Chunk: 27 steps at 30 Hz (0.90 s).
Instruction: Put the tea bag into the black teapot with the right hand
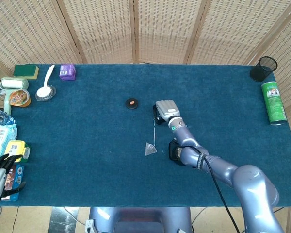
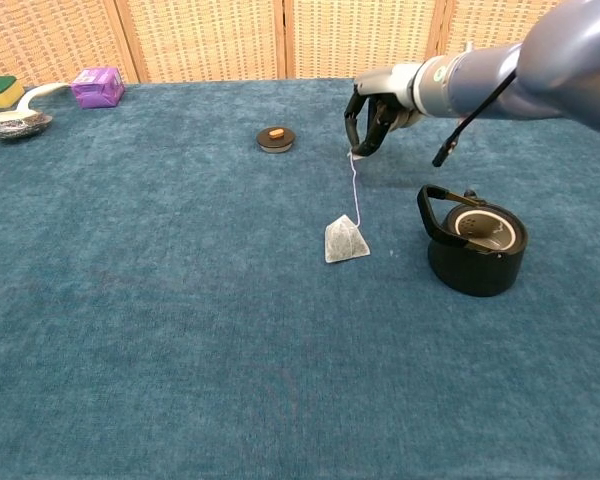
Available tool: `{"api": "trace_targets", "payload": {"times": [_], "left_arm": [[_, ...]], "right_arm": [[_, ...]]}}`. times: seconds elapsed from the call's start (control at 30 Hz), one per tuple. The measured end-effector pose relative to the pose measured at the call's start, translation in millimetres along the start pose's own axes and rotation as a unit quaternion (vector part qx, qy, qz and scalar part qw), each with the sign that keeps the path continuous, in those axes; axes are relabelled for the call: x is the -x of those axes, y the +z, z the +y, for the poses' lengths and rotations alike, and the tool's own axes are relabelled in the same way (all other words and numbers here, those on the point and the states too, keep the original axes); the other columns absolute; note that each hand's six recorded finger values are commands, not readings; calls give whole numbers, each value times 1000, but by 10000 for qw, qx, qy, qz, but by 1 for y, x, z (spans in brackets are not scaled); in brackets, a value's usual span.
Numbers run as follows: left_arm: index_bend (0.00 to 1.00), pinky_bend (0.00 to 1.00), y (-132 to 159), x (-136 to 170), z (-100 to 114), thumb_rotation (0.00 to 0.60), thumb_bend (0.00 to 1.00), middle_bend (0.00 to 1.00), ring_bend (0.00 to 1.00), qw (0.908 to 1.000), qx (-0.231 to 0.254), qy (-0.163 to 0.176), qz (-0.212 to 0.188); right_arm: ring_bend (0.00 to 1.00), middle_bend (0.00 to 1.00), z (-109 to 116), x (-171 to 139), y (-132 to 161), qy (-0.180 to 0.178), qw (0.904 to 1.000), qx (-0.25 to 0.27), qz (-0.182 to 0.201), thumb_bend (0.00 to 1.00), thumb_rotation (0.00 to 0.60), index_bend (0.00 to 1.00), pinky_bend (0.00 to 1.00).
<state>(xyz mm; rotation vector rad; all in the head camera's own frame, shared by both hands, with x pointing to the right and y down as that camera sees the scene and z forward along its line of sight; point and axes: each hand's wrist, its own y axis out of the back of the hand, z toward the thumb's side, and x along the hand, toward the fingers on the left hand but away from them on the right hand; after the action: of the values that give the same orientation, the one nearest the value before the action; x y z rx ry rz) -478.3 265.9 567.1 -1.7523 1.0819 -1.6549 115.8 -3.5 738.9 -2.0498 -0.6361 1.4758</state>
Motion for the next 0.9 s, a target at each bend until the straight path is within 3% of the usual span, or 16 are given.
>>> {"api": "trace_targets", "payload": {"times": [0.4,0.73,0.9], "left_arm": [[144,137,17,0,-3,600,274,191,86,9995,102,4,-310],[139,137,27,7,-1,600,273,191,86,9989,169,67,-421],[139,137,29,10,0,600,273,191,86,9988,174,80,-450]], "right_arm": [[1000,1000,37,-61,-13,-444,9979,401,233,477,600,622,1000],[1000,1000,71,-117,-32,-931,9899,983,427,479,600,626,1000],[1000,1000,78,-134,-36,-1100,9861,1128,530,479,600,627,1000]]}}
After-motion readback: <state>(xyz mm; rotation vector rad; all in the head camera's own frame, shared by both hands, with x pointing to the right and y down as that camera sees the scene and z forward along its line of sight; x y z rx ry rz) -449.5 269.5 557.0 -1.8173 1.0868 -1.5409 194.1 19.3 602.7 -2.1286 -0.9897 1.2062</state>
